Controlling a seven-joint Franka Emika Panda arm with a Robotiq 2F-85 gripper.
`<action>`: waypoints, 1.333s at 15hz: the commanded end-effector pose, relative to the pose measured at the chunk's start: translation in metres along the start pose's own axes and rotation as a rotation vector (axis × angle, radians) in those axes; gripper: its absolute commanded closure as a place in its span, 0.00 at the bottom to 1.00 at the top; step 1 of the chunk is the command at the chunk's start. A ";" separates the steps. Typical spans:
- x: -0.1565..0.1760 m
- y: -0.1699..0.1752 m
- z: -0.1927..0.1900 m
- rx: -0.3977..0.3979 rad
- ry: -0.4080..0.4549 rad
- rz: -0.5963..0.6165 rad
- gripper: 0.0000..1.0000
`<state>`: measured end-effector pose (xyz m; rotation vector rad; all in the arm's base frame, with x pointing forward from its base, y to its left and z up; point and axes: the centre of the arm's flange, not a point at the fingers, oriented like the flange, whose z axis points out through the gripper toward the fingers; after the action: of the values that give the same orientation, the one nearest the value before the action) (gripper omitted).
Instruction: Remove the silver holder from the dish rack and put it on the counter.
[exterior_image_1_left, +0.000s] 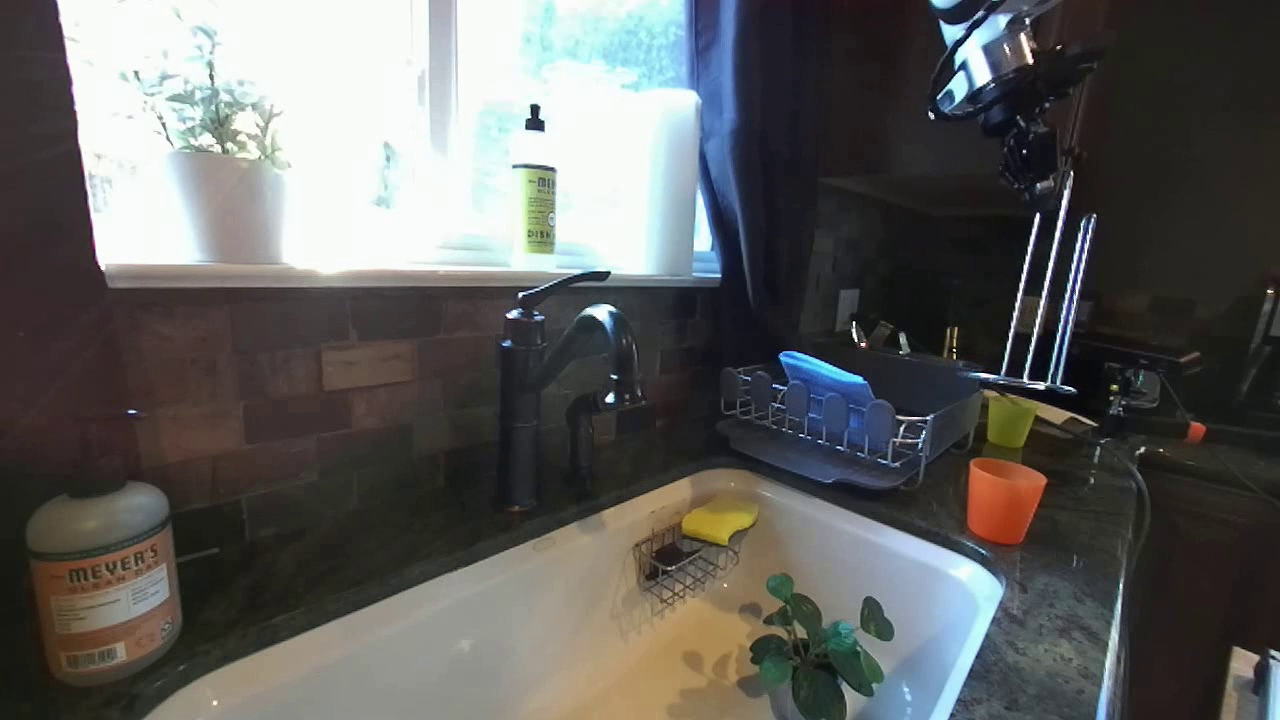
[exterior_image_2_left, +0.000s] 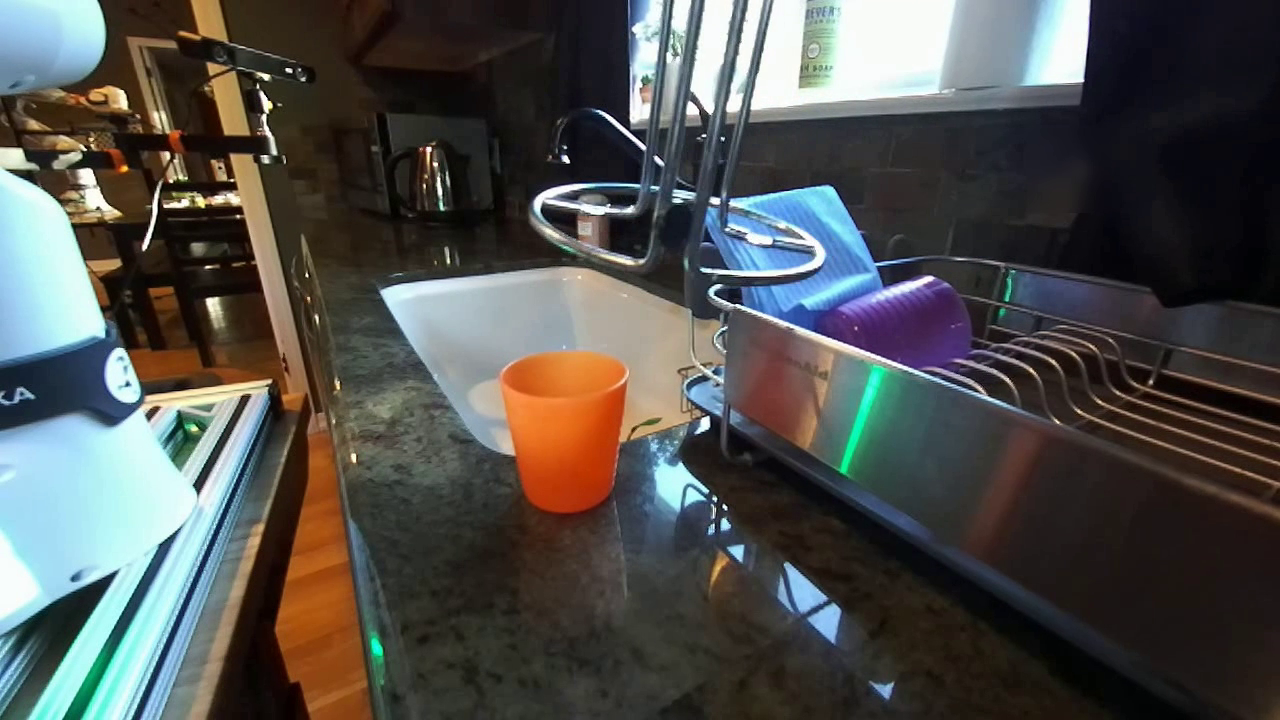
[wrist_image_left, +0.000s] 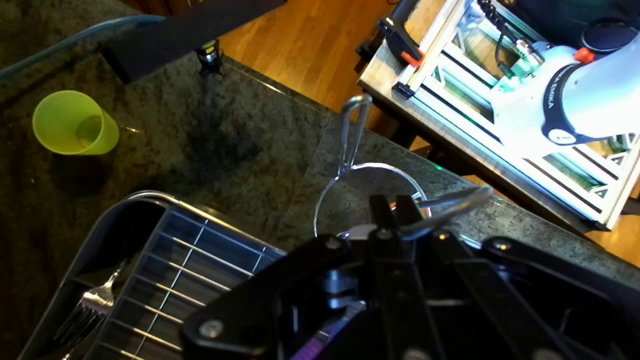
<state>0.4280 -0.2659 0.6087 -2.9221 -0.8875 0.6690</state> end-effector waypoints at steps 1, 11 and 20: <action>-0.006 -0.024 0.021 0.003 -0.053 0.058 0.98; -0.010 -0.027 0.023 -0.003 -0.095 0.107 0.98; -0.013 -0.050 0.048 -0.090 -0.163 0.236 0.98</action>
<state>0.3897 -0.2504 0.5875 -3.0435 -0.6320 0.9210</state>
